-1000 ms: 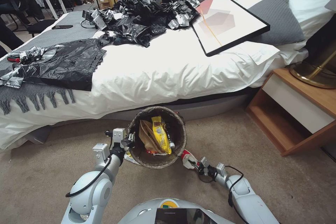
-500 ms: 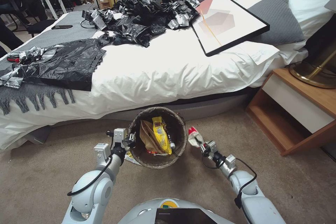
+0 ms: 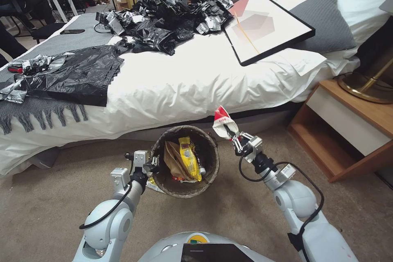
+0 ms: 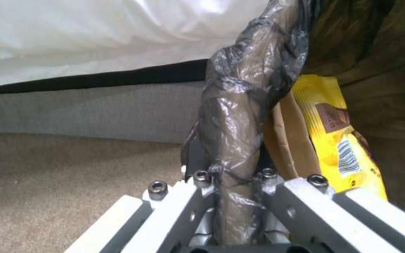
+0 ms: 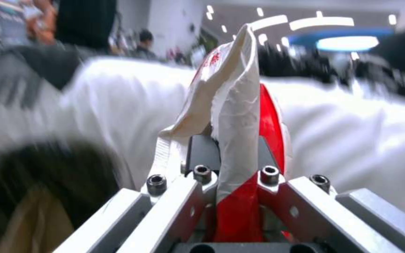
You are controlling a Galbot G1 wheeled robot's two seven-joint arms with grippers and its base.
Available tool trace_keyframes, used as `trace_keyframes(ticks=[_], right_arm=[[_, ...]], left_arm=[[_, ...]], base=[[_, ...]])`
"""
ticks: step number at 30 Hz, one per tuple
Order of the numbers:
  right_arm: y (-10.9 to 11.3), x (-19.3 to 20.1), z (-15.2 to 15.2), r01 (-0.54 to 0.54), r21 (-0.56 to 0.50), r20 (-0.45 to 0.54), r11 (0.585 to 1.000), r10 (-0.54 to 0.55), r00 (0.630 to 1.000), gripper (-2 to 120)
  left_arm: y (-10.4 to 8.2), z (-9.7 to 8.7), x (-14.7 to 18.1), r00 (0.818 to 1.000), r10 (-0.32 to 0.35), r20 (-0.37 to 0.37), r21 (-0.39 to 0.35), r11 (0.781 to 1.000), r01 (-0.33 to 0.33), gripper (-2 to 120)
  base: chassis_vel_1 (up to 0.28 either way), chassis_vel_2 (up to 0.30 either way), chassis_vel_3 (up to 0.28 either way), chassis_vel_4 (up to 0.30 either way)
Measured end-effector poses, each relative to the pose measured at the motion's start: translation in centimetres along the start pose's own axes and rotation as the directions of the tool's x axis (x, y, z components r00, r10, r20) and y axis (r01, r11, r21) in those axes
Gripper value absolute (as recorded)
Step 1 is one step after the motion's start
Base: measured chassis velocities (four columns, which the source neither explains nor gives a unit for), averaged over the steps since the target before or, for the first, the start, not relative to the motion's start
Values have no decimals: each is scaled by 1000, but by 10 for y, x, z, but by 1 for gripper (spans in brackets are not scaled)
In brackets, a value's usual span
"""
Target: Pick up the trash bin, then pick up the garbage from the floor and place it into the trash bin.
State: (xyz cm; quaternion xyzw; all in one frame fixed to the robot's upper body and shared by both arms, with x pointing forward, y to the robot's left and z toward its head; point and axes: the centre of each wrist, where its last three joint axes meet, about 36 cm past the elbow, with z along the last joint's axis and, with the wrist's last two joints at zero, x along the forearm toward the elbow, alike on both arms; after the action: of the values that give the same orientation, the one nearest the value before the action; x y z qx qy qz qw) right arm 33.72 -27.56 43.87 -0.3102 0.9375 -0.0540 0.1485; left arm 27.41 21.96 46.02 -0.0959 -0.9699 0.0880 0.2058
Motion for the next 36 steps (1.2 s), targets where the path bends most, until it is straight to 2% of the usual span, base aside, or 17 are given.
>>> trace_keyframes(ticks=[2, 3, 7, 10, 14, 18, 36], right_arm=[[15, -8, -38, 50, 16, 79, 999, -51, 996, 2], [26, -11, -48, 76, 12, 98, 997, -77, 992, 2], [41, -15, -51, 108, 4, 93, 994, -108, 990, 2], [56, -20, -46, 138, -14, 63, 990, -137, 989, 2], [60, -22, -40, 154, -20, 40, 988, -153, 987, 2], [67, -24, -21, 198, -40, -36, 979, -200, 979, 2], [80, -14, 24, 218, -98, -146, 971, -230, 962, 2]], left_arm=[[0, 0, 0, 1000, 1, -1, 0, 1000, -1, 0], [0, 0, 0, 1000, 2, -1, 0, 1000, -2, 0], [-1, 1, 0, 1000, 5, -2, 0, 1000, -5, 0], [-3, 1, 0, 1000, 10, -8, 1, 1000, -10, 0], [-4, 2, 1, 1000, 11, -11, 1, 1000, -11, 0], [-6, 1, 3, 1000, 7, -24, 1, 1000, -7, 0], [-8, -4, 6, 998, -4, -59, 19, 1000, 5, 0]], base=[[0, 0, 0, 0], [0, 0, 0, 0], [0, 0, 0, 0], [0, 0, 0, 0], [0, 0, 0, 0], [0, 0, 0, 0], [0, 0, 0, 0]])
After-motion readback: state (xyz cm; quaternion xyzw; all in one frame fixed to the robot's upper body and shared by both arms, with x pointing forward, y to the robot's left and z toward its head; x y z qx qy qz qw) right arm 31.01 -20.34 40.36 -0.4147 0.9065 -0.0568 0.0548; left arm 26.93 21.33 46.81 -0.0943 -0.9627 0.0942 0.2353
